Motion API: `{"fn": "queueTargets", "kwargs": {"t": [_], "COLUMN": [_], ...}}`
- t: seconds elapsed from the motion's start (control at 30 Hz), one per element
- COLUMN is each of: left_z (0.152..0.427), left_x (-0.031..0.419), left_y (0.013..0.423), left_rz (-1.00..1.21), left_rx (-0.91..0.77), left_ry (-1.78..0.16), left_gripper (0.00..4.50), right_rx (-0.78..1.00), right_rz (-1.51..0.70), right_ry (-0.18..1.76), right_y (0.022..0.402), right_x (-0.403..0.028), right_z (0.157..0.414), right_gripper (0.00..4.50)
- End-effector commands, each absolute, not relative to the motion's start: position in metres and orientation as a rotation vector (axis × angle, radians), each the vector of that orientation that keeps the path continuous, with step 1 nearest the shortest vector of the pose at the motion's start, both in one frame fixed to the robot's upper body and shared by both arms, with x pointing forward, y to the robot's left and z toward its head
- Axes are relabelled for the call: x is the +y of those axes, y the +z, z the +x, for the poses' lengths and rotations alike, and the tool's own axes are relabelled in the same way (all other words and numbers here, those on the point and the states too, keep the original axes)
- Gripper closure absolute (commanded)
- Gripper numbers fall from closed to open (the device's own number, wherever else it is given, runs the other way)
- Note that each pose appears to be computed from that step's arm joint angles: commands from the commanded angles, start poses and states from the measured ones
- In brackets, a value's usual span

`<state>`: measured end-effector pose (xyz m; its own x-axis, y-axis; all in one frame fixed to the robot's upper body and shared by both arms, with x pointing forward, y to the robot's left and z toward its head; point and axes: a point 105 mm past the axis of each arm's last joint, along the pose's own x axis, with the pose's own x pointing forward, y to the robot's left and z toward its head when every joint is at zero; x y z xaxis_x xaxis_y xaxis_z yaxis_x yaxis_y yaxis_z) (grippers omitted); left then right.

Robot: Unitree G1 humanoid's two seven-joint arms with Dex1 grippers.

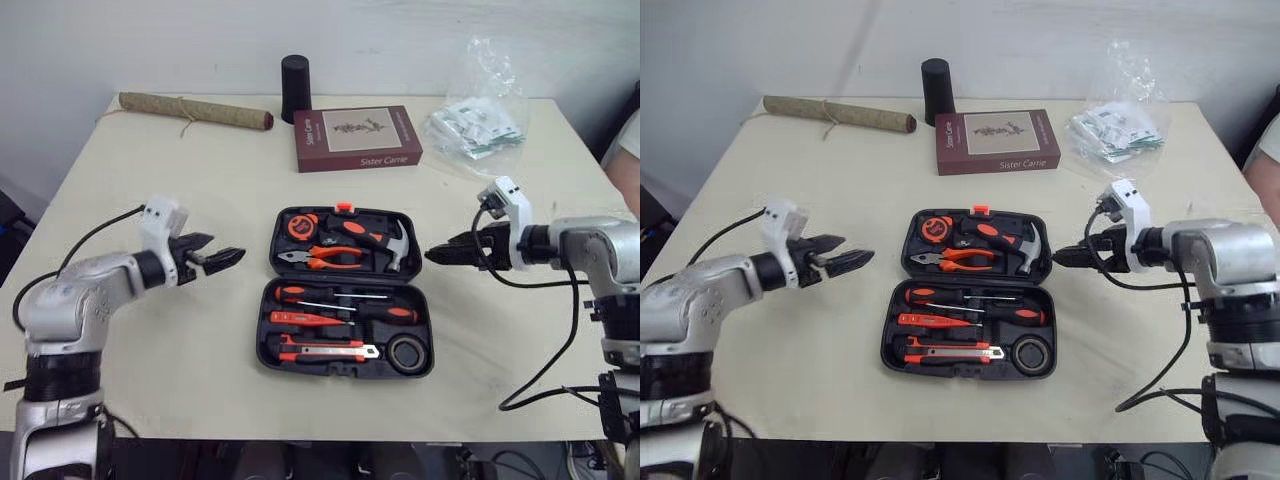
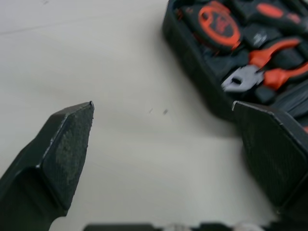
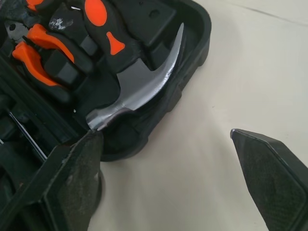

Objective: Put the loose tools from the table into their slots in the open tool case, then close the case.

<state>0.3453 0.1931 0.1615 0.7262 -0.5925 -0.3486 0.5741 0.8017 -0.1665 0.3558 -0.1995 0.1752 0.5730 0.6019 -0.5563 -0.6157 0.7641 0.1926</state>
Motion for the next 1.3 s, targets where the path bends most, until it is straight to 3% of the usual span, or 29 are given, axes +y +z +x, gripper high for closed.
{"fn": "queueTargets", "kwargs": {"t": [0.03,0.4,0.73,0.77,0.87,1.0,1.07,1.13,1.3], "left_z": [0.352,0.370,0.376,0.376,0.380,0.379,0.377,0.377,0.376], "left_x": [0.178,0.156,0.156,0.156,0.156,0.156,0.155,0.153,0.149], "left_y": [0.162,0.158,0.149,0.149,0.151,0.147,0.144,0.144,0.151], "left_rz": [-0.042,-0.028,0.002,0.003,-0.005,0.002,0.002,-0.017,-0.044], "left_rx": [0.453,0.492,0.539,0.538,0.524,0.542,0.552,0.540,0.447], "left_ry": [-0.632,-0.623,-0.590,-0.590,-0.576,-0.575,-0.577,-0.576,-0.605], "left_gripper": [0.03,0.03,0.03,0.28,1.22,3.04,3.69,3.78,3.80], "right_rx": [0.658,0.664,0.697,0.699,0.707,0.725,0.729,0.725,0.591], "right_rz": [-0.029,-0.080,-0.039,-0.026,0.037,0.055,0.078,0.108,0.129], "right_ry": [0.652,0.576,0.511,0.506,0.498,0.475,0.467,0.466,0.485], "right_y": [0.178,0.166,0.162,0.162,0.161,0.154,0.152,0.152,0.163], "right_x": [-0.195,-0.184,-0.193,-0.193,-0.191,-0.193,-0.193,-0.191,-0.186], "right_z": [0.364,0.384,0.385,0.386,0.387,0.387,0.386,0.386,0.391], "right_gripper": [0.00,0.00,0.00,0.00,0.78,2.75,3.75,4.49,4.50]}}
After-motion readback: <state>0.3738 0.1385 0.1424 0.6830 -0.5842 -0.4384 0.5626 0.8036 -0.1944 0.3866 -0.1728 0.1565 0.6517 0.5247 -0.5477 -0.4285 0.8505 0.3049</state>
